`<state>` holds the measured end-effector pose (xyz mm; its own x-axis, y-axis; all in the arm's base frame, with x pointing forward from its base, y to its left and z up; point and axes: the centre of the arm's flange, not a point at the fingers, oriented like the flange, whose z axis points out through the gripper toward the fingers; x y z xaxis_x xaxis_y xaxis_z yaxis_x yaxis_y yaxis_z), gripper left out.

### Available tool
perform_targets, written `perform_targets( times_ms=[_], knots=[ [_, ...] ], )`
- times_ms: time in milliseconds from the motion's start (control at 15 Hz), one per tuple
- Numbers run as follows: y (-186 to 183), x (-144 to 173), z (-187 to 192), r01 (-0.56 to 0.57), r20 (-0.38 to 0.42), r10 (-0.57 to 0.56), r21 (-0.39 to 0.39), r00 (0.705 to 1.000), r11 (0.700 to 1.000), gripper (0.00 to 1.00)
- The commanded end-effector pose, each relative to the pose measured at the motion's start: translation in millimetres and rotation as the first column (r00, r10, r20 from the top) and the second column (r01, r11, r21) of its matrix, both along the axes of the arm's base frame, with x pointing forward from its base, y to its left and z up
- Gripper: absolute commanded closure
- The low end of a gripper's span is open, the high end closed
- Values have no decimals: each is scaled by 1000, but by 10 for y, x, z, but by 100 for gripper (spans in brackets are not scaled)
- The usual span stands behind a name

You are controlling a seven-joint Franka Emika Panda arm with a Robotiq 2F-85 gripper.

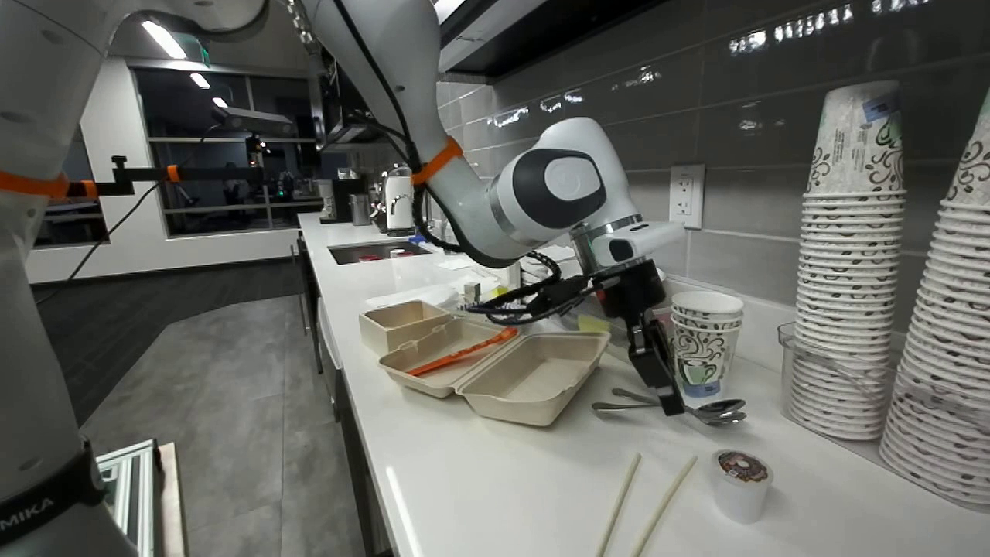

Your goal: Put the metal spoon into the take-away food container

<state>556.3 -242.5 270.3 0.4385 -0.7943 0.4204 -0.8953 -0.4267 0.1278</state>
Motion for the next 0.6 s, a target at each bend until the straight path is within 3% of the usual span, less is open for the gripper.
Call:
perform_targets(
  times_ms=[0, 200, 333, 533],
  knots=[
    [162, -311, 398, 5, -42, -10, -111, 999, 994, 98],
    [154, -516, 590, -9, -123, -22, -245, 992, 970, 98],
    [226, -714, 729, -105, -203, 56, -240, 978, 965, 98],
    [543, -912, 907, -274, -242, 221, -210, 945, 939, 98]
  ],
)
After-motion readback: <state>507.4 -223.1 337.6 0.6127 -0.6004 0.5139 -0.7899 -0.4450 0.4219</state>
